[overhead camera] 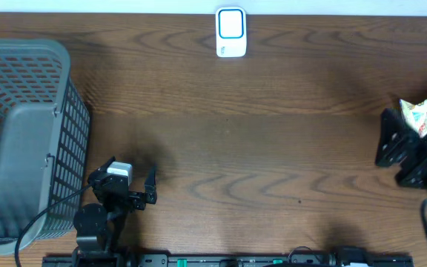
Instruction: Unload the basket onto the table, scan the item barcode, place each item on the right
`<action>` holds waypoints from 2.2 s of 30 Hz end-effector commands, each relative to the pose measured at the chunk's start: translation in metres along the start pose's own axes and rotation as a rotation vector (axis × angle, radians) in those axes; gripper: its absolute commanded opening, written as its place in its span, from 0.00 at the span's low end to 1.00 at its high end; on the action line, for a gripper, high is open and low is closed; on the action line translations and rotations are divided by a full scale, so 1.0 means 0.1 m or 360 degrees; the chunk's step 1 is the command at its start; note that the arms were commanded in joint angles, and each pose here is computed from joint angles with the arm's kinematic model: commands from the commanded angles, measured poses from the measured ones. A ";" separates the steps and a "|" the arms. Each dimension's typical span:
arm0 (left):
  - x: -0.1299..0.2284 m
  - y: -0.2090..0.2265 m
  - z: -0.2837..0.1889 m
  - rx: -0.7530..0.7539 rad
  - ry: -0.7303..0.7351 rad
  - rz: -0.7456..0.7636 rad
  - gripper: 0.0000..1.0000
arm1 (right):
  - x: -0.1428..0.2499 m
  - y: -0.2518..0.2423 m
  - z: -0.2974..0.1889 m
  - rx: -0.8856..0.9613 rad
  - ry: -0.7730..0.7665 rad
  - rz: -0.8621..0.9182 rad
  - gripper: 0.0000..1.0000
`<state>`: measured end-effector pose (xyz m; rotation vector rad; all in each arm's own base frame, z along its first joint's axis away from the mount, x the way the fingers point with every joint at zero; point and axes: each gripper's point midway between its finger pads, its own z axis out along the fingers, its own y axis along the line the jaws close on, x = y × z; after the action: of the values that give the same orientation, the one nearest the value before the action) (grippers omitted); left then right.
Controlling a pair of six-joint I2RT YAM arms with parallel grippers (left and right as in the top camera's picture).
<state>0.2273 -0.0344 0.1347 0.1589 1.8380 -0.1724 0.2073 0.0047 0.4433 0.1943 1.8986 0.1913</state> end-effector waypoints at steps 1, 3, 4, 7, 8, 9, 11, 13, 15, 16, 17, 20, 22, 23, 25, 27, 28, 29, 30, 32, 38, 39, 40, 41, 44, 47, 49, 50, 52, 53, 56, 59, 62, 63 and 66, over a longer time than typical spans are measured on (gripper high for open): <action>0.11 0.01 0.02 0.0001 0.0046 0.0010 0.98 | 0.39 -0.04 0.16 -0.0043 -0.0015 -0.0042 0.99; 0.11 0.01 0.02 0.0001 0.0046 0.0010 0.98 | 0.53 -0.06 0.23 -0.0082 -0.0132 -0.0050 0.99; 0.11 0.01 0.02 0.0001 0.0046 0.0010 0.98 | 0.57 -0.07 0.26 -0.0099 -0.0188 -0.0054 0.99; 0.11 0.01 0.02 0.0001 0.0046 0.0010 0.98 | 0.69 -0.08 0.33 -0.0164 -0.0393 -0.0071 0.99; 0.11 0.01 0.02 0.0001 0.0046 0.0010 0.98 | 0.72 -0.08 0.34 -0.0183 -0.0446 -0.0076 0.99; 0.11 0.01 0.02 0.0001 0.0046 0.0010 0.98 | 0.77 -0.08 0.35 -0.0210 -0.0511 -0.0083 0.99; 0.11 0.01 0.02 0.0001 0.0046 0.0010 0.98 | 0.85 -0.09 0.36 -0.0241 -0.0611 -0.0094 0.99; 0.11 0.01 0.02 0.0001 0.0046 0.0010 0.98 | 0.92 -0.10 0.37 -0.0264 -0.0703 -0.0106 0.99; 0.11 0.01 0.02 0.0001 0.0046 0.0010 0.98 | 1.00 -0.14 0.39 -0.0264 -0.0763 -0.0112 0.99; 0.11 0.01 0.02 0.0001 0.0046 0.0010 0.98 | 1.04 -0.16 0.41 -0.0261 -0.0787 -0.0114 0.99; 0.11 0.01 0.02 0.0001 0.0046 0.0010 0.98 | 1.08 -0.18 0.43 -0.0259 -0.0804 -0.0115 0.99; 0.11 0.01 0.02 0.0001 0.0046 0.0010 0.98 | 1.23 -0.24 0.53 -0.0248 -0.0828 -0.0117 0.99; 0.11 0.01 0.02 0.0001 0.0046 0.0010 0.98 | 1.34 -0.28 0.61 -0.0239 -0.0825 -0.0131 0.99; 0.11 0.01 0.02 0.0001 0.0046 0.0010 0.98 | 1.40 -0.29 0.65 -0.0237 -0.0826 -0.0140 0.99; 0.11 0.01 0.02 0.0001 0.0046 0.0010 0.98 | 1.52 -0.34 0.74 -0.0231 -0.0825 -0.0139 0.99; 0.11 0.01 0.02 0.0001 0.0046 0.0010 0.98 | 1.64 -0.39 0.83 -0.0220 -0.0829 -0.0138 0.99; 0.11 0.01 0.02 0.0001 0.0046 0.0010 0.98 | 1.68 -0.41 0.87 -0.0215 -0.0829 -0.0137 0.99; 0.11 0.01 0.02 0.0001 0.0046 0.0010 0.98 | 1.75 -0.44 0.93 -0.0201 -0.0825 -0.0134 0.99; 0.11 0.01 0.02 0.0001 0.0046 0.0010 0.98 | 1.84 -0.50 1.00 -0.0169 -0.0799 -0.0124 0.99; 0.11 0.01 0.02 0.0001 0.0046 0.0010 0.98 | 1.93 -0.55 1.06 -0.0140 -0.0766 -0.0114 0.99; 0.11 0.01 0.02 0.0001 0.0046 0.0010 0.98 | 2.19 -0.71 1.20 -0.0028 -0.0618 -0.0081 0.99; 0.11 0.01 0.02 0.0001 0.0046 0.0010 0.98 | 2.23 -0.75 1.22 -0.0002 -0.0585 -0.0075 0.99; 0.11 0.01 0.02 0.0001 0.0046 0.0010 0.98 | 2.28 -0.78 1.24 0.0026 -0.0552 -0.0068 0.99; 0.11 0.01 0.02 0.0001 0.0046 0.0010 0.98 | 2.35 -0.80 1.26 0.0039 -0.0509 -0.0065 0.99; 0.11 0.01 0.02 0.0001 0.0046 0.0010 0.98 | 2.45 -0.83 1.29 0.0053 -0.0436 -0.0058 0.99; 0.11 0.01 0.02 0.0001 0.0046 0.0010 0.98 | 2.46 -0.83 1.29 0.0052 -0.0435 -0.0059 0.99; 0.11 0.01 0.02 0.0001 0.0046 0.0010 0.98 | 2.46 -0.83 1.29 0.0057 -0.0433 -0.0084 0.99; 0.11 0.01 0.02 0.0001 0.0046 0.0010 0.98 | 2.46 -0.82 1.29 0.0056 -0.0431 -0.0129 0.99; 0.11 0.01 0.02 0.0001 0.0046 0.0010 0.98 | 2.46 -0.81 1.29 0.0060 -0.0428 -0.0223 0.99; 0.11 0.01 0.02 0.0001 0.0046 0.0010 0.98 | 2.46 -0.81 1.29 0.0063 -0.0427 -0.0266 0.99; 0.11 0.01 0.02 0.0001 0.0046 0.0010 0.98 | 2.46 -0.81 1.29 0.0073 -0.0426 -0.0339 0.99; 0.11 0.01 0.02 0.0001 0.0046 0.0010 0.98 | 2.46 -0.81 1.29 0.0069 -0.0426 -0.0318 0.99; 0.11 0.01 0.02 0.0001 0.0046 0.0010 0.98 | 2.46 -0.81 1.29 0.0070 -0.0427 -0.0314 0.99; 0.11 0.01 0.02 0.0001 0.0046 0.0010 0.98 | 2.46 -0.81 1.29 0.0071 -0.0427 -0.0314 0.99; 0.11 0.01 0.02 0.0001 0.0046 0.0010 0.98 | 2.46 -0.81 1.29 0.0071 -0.0427 -0.0314 0.99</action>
<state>0.2273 -0.0344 0.1348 0.1589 1.8376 -0.1724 0.2462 -0.0113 0.1571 0.0647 1.6444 0.0090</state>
